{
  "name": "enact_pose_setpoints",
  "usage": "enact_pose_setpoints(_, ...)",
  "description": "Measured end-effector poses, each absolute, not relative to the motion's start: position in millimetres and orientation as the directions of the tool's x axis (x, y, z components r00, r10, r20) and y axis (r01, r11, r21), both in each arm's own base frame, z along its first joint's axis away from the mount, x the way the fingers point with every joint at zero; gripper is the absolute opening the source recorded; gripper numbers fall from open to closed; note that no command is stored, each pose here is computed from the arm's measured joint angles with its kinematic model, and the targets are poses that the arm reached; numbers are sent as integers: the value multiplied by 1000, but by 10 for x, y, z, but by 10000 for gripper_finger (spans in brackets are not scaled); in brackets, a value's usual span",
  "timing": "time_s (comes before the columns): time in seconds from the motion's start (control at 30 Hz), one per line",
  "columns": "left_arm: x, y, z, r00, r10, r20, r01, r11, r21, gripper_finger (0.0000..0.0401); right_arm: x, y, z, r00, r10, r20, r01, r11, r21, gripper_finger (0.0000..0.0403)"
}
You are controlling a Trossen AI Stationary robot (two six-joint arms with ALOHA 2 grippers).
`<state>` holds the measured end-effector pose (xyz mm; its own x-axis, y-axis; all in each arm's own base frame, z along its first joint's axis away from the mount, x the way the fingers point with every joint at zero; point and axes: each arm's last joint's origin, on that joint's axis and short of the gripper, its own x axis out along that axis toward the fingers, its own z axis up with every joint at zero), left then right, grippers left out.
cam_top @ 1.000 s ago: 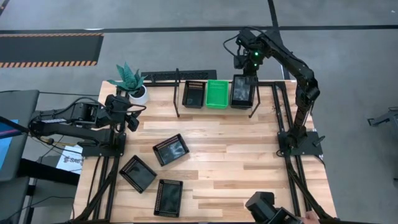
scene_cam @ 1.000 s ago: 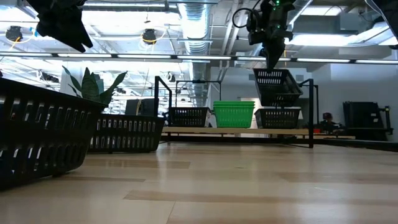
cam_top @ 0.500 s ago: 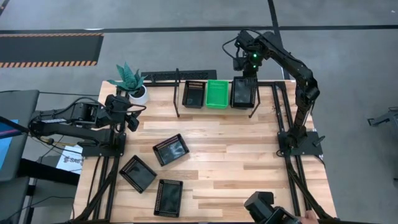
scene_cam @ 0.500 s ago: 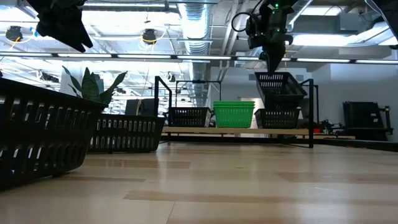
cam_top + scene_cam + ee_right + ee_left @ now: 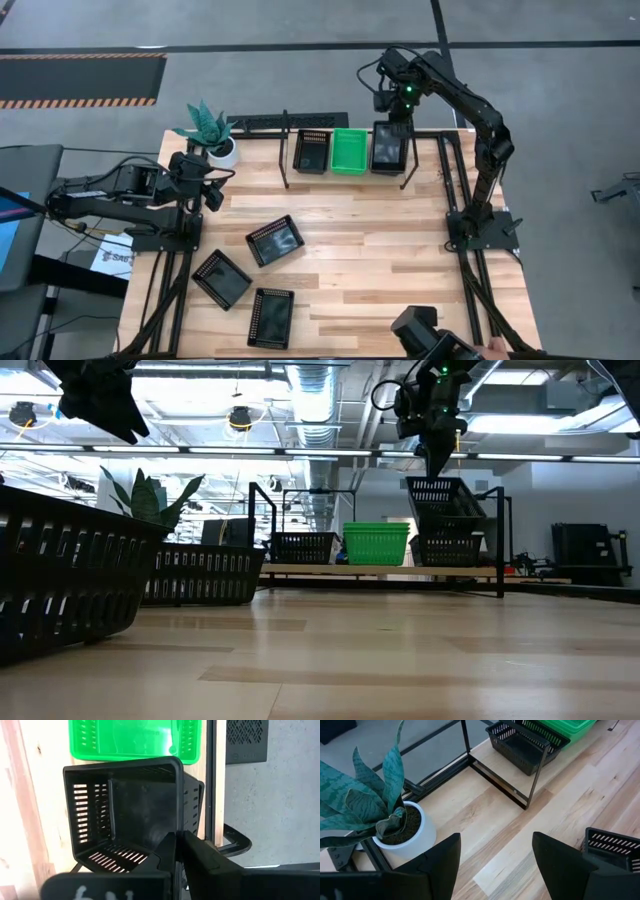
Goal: Stack baskets on shelf by color
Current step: Stack the black basket on top of the black basket on the shelf
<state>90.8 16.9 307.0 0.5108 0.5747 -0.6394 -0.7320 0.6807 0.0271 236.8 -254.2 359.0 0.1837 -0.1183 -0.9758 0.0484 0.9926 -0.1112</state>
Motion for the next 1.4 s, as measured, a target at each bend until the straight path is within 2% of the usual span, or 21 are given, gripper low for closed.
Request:
enact_pose_setpoints(0.8, 908, 170, 3071, 509, 578, -638, -731, 682, 35, 236, 2372, -2543, 3586, 198, -110, -974, 53, 993, -101, 47)
enact_pose_setpoints(1.0, 908, 170, 3071, 509, 579, -637, -731, 682, 35, 236, 2364, -2544, 3441, 146, -79, -986, 39, 997, -74, 47)
enact_pose_setpoints(1.4, 906, 175, 3074, 502, 596, -627, -737, 674, 50, 236, 2399, -2562, 3453, 195, -91, -977, -11, 995, -95, 54)
